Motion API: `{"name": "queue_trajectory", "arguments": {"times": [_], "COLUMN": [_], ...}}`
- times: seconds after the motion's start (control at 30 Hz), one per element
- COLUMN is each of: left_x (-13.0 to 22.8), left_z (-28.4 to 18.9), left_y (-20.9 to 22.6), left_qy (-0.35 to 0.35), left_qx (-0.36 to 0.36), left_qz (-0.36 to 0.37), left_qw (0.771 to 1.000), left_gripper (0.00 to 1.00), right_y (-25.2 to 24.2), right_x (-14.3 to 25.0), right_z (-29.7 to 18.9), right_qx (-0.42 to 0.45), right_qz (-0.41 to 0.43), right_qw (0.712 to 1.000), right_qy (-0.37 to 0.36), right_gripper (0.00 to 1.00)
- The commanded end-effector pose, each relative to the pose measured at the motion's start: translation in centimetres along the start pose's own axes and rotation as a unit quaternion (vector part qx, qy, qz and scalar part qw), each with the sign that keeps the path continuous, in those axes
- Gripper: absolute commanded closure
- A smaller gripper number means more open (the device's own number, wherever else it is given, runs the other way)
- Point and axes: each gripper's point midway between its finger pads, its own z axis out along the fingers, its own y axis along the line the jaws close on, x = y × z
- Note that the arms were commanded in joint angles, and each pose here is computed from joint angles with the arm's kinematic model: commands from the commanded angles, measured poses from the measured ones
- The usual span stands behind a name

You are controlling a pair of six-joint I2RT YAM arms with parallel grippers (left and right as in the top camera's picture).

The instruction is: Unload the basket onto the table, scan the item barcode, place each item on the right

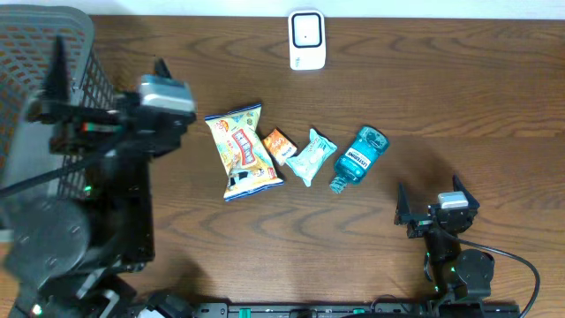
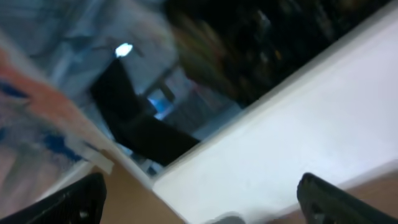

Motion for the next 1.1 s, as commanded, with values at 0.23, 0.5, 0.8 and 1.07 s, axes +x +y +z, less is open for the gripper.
{"name": "queue_trajectory", "arguments": {"times": [0.23, 0.5, 0.8, 1.07], "left_x": [4.0, 10.3, 10.2, 8.5], "left_z": [-2.0, -5.6, -11.6, -16.4], "left_y": [-5.8, -1.7, -1.3, -0.1], "left_qy": [-0.024, 0.011, -0.056, -0.130], "left_qx": [0.117, 0.021, 0.010, -0.014], "left_qz": [0.065, -0.030, -0.119, -0.119], "left_qw": [0.991, 0.999, 0.991, 0.984], "left_gripper": [0.02, 0.02, 0.02, 0.02], "right_y": [0.0, 0.0, 0.0, 0.0], "right_x": [0.1, 0.1, 0.1, 0.1], "right_z": [0.0, 0.0, 0.0, 0.0], "right_qx": [-0.001, -0.001, -0.001, 0.000], "right_qz": [0.006, 0.006, 0.006, 0.006], "right_qw": [1.000, 1.000, 1.000, 1.000], "right_qy": [0.001, 0.001, 0.000, 0.001], "right_gripper": [0.01, 0.01, 0.01, 0.01]}}
